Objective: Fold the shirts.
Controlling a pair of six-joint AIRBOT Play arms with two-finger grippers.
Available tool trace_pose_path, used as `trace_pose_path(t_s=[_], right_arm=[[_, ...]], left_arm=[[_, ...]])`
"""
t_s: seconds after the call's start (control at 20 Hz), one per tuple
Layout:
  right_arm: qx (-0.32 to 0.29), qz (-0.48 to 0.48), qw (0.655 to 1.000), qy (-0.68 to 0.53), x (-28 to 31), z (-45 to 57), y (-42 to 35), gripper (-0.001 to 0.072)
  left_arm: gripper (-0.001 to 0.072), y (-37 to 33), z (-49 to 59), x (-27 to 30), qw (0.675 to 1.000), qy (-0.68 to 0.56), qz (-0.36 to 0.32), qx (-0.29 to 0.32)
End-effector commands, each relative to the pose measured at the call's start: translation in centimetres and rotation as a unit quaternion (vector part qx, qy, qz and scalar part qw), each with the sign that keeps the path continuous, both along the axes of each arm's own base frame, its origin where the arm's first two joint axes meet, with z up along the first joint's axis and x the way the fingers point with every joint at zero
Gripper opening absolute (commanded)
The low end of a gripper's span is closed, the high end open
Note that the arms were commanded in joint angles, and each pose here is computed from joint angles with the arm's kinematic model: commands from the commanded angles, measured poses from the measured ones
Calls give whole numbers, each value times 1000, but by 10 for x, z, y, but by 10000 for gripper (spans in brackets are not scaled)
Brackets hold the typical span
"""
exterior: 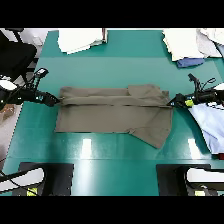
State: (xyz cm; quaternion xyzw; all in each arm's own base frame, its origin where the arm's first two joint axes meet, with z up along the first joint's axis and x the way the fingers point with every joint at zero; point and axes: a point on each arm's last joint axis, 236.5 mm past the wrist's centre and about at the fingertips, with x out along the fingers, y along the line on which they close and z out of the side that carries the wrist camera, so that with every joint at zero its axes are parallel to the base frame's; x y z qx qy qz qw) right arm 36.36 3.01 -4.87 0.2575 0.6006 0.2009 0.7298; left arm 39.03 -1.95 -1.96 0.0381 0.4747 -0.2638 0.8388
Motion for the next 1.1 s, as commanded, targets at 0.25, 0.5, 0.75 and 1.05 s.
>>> trace_pose_path(t_s=[0.25,0.5,0.75,1.05], right_arm=[[-29,37,999,16,-13,-13,7,23],[-28,37,998,40,-31,-32,13,23],[-18,38,999,26,-21,-6,2,636],[-59,33,995,-79,2,72,-7,641]], left_arm=[[22,5,1,7,1000,-11,16,5],[265,2,0,2,1000,0,9,-1],[720,3,5,4,999,8,36,-13],[720,-12,39,-22,997,66,9,-36]])
